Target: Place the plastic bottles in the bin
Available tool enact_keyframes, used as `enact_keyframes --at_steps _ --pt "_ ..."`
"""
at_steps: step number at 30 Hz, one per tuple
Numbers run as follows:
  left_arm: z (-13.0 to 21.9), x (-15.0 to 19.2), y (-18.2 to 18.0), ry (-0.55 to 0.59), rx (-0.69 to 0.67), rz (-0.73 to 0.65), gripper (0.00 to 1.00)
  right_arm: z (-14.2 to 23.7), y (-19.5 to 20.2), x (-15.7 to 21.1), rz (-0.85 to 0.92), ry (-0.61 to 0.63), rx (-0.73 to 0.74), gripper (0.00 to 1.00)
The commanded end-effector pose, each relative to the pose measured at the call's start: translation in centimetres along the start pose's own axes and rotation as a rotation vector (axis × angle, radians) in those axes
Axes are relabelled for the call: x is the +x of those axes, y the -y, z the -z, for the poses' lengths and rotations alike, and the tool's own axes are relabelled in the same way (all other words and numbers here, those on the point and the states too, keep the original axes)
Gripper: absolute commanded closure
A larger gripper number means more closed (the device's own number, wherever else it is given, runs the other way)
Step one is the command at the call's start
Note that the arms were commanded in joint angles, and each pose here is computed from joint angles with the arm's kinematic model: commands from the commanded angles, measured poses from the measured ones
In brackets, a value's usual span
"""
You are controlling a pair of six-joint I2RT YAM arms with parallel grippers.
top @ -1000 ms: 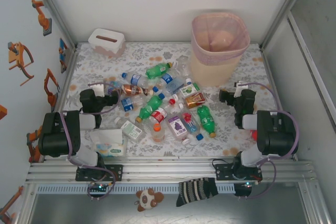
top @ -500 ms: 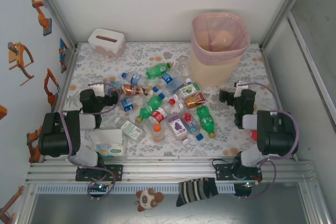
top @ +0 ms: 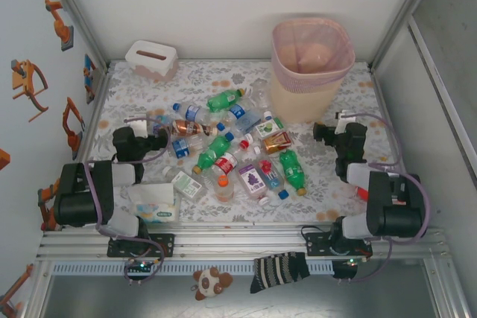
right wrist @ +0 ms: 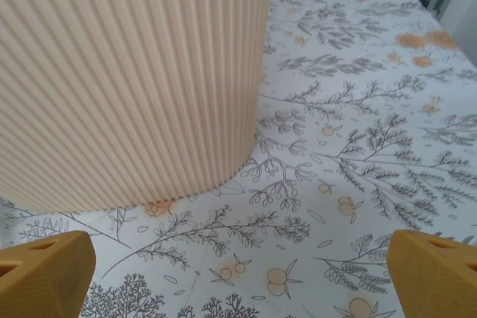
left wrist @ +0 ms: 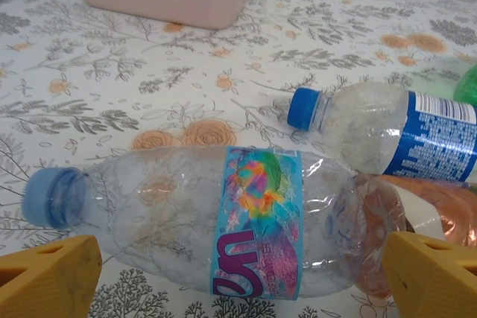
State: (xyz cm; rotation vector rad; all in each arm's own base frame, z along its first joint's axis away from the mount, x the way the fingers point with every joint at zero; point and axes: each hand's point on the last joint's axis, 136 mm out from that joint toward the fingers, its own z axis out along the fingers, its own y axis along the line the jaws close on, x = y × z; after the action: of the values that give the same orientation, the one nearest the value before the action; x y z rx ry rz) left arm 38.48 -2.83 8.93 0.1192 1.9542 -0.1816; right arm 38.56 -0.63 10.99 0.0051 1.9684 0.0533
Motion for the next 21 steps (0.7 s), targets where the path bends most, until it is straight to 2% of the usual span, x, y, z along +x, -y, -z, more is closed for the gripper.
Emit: enact_keyframes --at_steps 1,7,11,16,21 --pt "1.0 -1.6 0.0 0.033 -0.025 -0.022 0.04 0.7 -0.2 -1.2 0.022 -0.029 0.009 0.03" --pt "2.8 -4.4 -0.7 -0.002 -0.137 0.022 0.04 2.0 -1.9 -1.2 -0.033 -0.177 -0.026 0.08" --pt "4.2 -6.2 -1.7 0.002 -0.212 0.222 0.04 3.2 -3.5 -1.3 -0.102 -0.266 -0.059 0.12" --pt "5.3 -7.2 -0.4 -0.108 -0.168 0.401 0.04 5.2 -5.5 0.2 -0.225 -0.465 -0.114 0.17" --pt "6.2 -9.0 2.6 -0.245 -0.016 0.428 0.04 7.6 -7.3 1.5 -0.206 -0.602 -0.103 0.2"
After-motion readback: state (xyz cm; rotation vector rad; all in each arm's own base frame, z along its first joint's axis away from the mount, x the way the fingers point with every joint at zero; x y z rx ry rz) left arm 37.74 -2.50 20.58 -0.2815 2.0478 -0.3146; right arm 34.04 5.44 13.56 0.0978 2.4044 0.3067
